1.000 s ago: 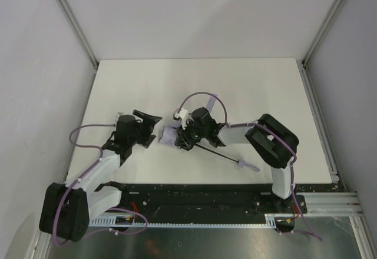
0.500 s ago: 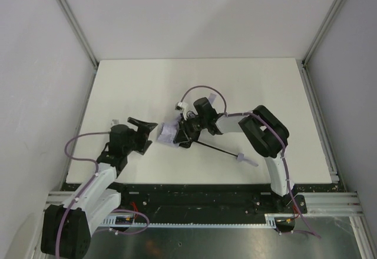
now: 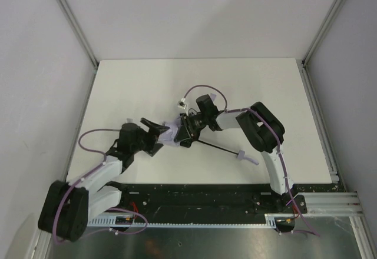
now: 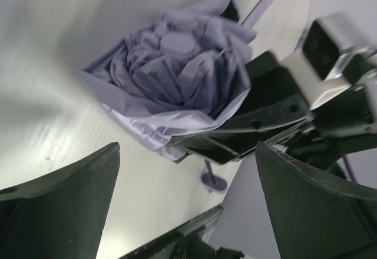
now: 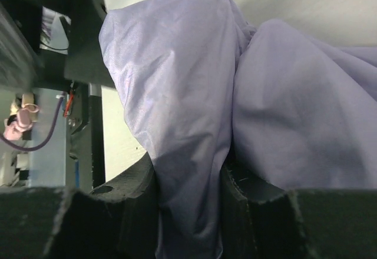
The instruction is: Put away the umbrella
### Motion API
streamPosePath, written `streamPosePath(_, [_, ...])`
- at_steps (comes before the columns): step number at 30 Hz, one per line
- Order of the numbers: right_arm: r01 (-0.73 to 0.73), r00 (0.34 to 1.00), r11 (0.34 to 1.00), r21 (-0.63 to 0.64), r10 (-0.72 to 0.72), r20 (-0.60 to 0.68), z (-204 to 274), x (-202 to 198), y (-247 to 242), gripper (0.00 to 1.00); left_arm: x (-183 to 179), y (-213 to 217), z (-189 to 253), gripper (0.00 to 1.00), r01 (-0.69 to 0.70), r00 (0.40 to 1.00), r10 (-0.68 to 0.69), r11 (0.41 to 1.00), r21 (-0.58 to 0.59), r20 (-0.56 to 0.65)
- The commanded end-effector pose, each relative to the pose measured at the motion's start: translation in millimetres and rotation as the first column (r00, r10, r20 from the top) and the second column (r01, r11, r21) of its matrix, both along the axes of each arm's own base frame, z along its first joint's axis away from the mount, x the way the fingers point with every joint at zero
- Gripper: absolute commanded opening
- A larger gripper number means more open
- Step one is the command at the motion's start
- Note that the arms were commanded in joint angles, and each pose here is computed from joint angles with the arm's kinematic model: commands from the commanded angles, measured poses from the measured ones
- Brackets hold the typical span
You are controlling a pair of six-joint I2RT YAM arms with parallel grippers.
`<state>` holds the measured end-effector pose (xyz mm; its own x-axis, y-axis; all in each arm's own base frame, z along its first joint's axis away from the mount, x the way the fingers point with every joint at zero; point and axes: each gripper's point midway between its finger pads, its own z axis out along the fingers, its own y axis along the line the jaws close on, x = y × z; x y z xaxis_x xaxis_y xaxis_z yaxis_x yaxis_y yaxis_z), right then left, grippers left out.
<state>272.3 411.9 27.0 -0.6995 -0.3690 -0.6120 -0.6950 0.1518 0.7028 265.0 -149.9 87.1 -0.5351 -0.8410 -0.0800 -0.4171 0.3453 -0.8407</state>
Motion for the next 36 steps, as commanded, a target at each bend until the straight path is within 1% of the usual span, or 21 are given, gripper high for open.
streamPosePath(1, [-0.035,0.961,0.974,-0.225,-0.028,-0.275,-92,-51,-46,0.00,1,-34,1,0.99,0.060,0.998,-0.061,0.996,-0.062,-0.013])
streamPosePath(3, [-0.034,0.957,0.979,-0.201,-0.026,-0.288,-89,-49,-45,0.00,2,-39,-4,0.99,0.049,0.998,-0.052,0.996,-0.071,-0.038])
streamPosePath(10, [-0.057,0.956,0.987,-0.150,0.010,-0.292,-74,-50,-41,0.00,19,-34,-13,0.99,-0.054,0.997,0.051,0.997,-0.060,-0.061])
streamPosePath(13, [-0.080,0.958,0.989,-0.126,0.041,-0.284,-68,-54,-37,0.00,24,-37,-27,0.99,-0.070,0.992,0.062,0.996,-0.063,-0.112])
streamPosePath(17, [-0.105,0.961,0.991,-0.083,0.080,-0.265,-56,-58,-28,0.00,18,-56,-48,0.99,-0.031,0.980,0.014,0.996,-0.084,-0.197])
streamPosePath(20, [-0.157,0.963,0.987,-0.030,0.146,-0.224,-42,-66,-21,0.00,12,-50,-70,0.97,-0.069,0.970,0.057,0.997,-0.044,-0.238])
streamPosePath(21, [-0.177,0.962,0.984,-0.013,0.170,-0.216,-37,-70,-19,0.00,12,-48,-74,0.94,-0.080,0.969,0.070,0.996,-0.034,-0.239])
streamPosePath(24, [-0.236,0.952,0.971,0.037,0.238,-0.194,-26,-81,-13,0.00,14,-45,-82,0.81,-0.084,0.973,0.080,0.996,-0.011,-0.218])
streamPosePath(26, [-0.271,0.943,0.961,0.058,0.277,-0.187,-21,-88,-10,0.00,17,-45,-85,0.68,-0.083,0.976,0.080,0.997,-0.005,-0.200])
streamPosePath(30, [-0.320,0.923,0.943,0.093,0.333,-0.195,-12,-97,-13,0.00,24,-48,-79,0.39,-0.068,0.991,0.063,0.997,-0.033,-0.121])
streamPosePath(33, [-0.317,0.927,0.945,0.083,0.327,-0.182,-10,-96,-15,0.00,24,-48,-79,0.21,-0.057,0.994,0.053,0.998,-0.033,-0.100])
streamPosePath(35, [-0.288,0.940,0.956,0.047,0.292,-0.177,-8,-89,-18,0.00,24,-47,-77,0.10,-0.053,0.995,0.050,0.998,-0.037,-0.083])
streamPosePath(36, [-0.260,0.952,0.965,0.017,0.259,-0.165,-7,-83,-19,0.04,24,-46,-75,0.06,-0.053,0.996,0.050,0.998,-0.036,-0.074])
